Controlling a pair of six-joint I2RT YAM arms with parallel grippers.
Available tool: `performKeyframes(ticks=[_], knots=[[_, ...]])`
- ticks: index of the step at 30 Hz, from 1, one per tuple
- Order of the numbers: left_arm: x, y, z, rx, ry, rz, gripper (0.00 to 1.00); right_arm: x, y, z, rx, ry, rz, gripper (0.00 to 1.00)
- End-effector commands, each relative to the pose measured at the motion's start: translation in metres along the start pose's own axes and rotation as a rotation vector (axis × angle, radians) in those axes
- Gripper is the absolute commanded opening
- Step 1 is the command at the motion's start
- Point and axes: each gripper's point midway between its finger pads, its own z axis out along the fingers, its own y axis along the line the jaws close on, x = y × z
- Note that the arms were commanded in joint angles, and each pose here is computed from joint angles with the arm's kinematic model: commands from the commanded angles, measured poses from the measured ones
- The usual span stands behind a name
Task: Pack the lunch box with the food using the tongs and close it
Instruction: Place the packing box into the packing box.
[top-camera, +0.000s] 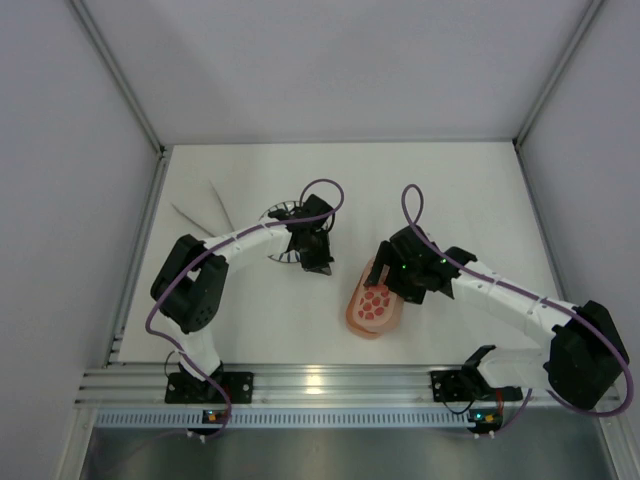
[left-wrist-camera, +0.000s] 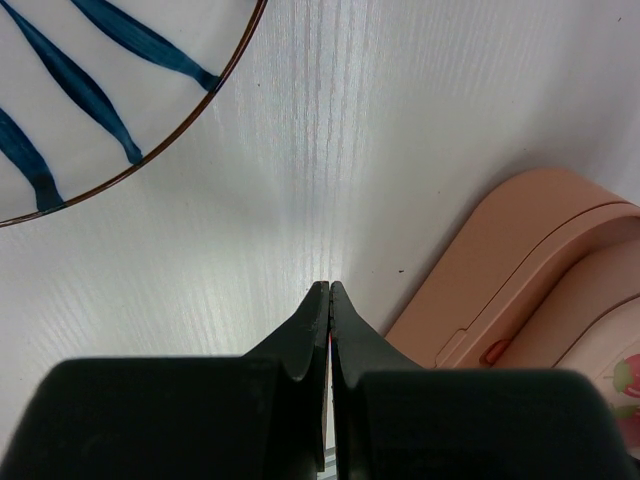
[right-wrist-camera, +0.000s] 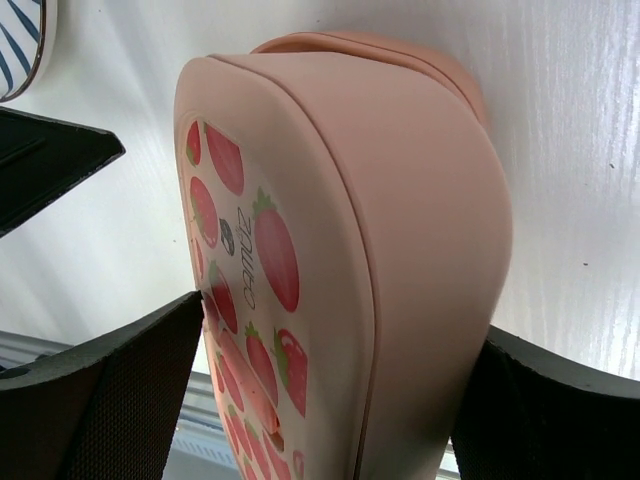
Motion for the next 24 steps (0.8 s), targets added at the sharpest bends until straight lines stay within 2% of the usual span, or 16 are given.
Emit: performKeyframes(ticks=[1, 24], knots=[[-0.011, -0.008, -0.007, 0.034, -0.040, 0.017, 0.00, -0.001, 0.003, -0.014, -0.012, -0.025, 0.002, 0.89], [-0.012, -0.011, -0.006, 0.040, -0.038, 0.018, 0.00, 0.012, -0.022, -0.024, 0.045, -0.008, 0.026, 0.88]])
